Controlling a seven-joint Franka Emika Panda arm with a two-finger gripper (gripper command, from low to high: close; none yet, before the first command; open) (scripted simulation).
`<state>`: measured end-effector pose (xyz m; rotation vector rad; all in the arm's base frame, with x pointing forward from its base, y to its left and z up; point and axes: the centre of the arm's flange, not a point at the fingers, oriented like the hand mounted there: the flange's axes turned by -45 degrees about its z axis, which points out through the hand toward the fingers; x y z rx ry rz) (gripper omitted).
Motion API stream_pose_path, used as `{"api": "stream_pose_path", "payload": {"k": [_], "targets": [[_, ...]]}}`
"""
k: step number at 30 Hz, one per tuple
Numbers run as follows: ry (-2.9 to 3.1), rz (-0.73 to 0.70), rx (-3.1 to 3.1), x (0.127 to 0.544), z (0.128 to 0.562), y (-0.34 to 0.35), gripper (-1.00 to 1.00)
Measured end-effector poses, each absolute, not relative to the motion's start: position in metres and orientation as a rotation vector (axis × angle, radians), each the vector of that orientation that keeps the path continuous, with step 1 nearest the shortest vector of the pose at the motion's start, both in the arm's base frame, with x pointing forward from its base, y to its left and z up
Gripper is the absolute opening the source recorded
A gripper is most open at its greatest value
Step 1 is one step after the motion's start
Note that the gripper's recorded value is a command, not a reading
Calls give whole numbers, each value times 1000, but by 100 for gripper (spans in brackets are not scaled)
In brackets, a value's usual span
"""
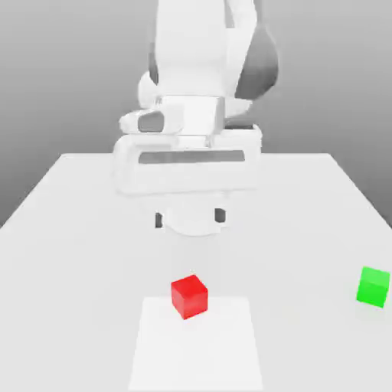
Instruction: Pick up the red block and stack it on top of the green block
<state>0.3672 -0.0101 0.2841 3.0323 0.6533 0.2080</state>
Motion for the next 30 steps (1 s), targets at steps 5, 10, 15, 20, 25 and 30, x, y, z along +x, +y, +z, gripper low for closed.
{"api": "stream_pose_path", "payload": {"k": [5,10,15,20,25,30], "targets": [[788,12,3040,333,182,-11,0],[796,0,3038,328,147,-12,-100],[796,-2,3039,328,144,-12,-100],[793,0,3040,330,173,-12,-100],[843,-4,3024,333,208,1,-100],[1228,-16,2877,351,220,117,-100]]}}
